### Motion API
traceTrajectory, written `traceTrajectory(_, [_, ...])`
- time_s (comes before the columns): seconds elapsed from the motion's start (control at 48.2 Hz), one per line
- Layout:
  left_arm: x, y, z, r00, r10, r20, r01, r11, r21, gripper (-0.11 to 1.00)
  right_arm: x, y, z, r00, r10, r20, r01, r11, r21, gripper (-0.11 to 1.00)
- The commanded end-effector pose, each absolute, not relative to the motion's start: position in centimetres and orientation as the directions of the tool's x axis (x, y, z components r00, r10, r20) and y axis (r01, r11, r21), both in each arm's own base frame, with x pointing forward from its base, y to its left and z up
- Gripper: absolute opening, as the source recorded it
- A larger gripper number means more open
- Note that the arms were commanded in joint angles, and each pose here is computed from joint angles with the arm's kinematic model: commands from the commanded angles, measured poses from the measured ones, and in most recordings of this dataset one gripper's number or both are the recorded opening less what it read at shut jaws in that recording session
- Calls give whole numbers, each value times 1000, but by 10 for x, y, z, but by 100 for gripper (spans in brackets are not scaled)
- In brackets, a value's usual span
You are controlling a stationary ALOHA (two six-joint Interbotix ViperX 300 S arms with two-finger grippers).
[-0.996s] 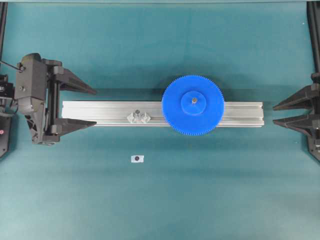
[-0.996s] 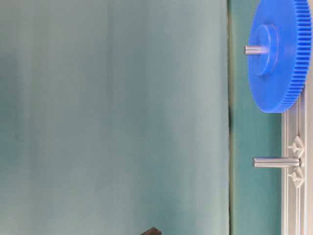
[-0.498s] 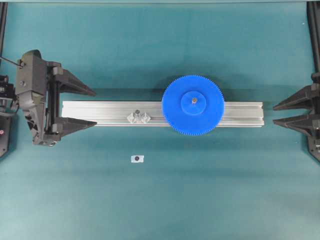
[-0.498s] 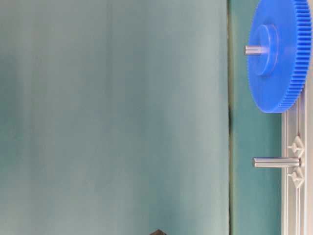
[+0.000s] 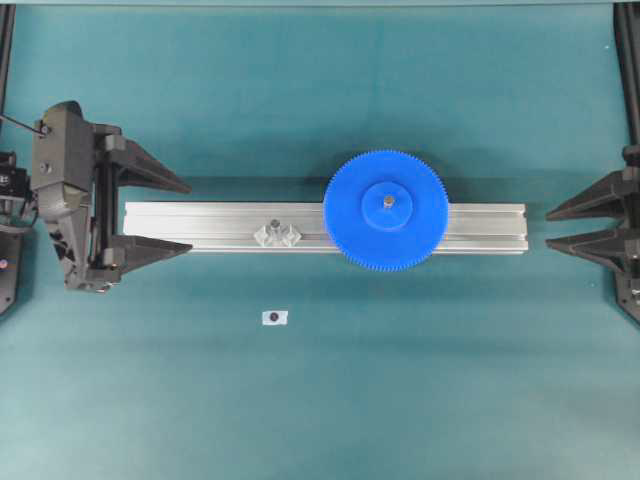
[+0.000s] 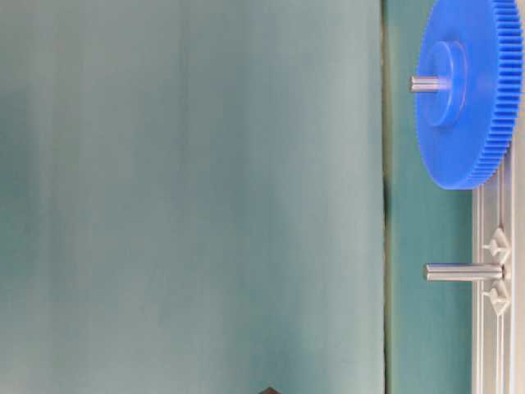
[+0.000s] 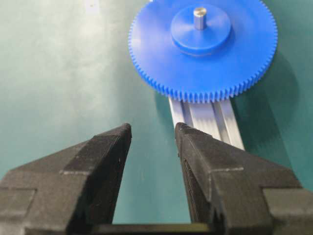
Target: Insert the large gear onto the shaft.
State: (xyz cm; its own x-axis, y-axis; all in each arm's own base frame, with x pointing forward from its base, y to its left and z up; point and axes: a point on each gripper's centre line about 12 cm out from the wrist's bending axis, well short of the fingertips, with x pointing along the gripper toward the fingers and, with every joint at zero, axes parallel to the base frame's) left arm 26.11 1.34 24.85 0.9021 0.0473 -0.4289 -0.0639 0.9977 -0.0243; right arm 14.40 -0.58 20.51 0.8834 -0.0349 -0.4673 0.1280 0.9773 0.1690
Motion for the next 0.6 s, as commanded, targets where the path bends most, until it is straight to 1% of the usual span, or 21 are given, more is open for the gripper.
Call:
traceTrajectory(0.0, [263, 13, 255, 912, 45, -407, -59, 998, -22, 87, 146, -6, 210, 892, -37, -450, 130, 975, 179, 50])
traceTrajectory(0.581, [263, 13, 253, 911, 45, -411, -59, 998, -22, 87, 147, -6, 210, 894, -37, -447, 129, 976, 178, 50])
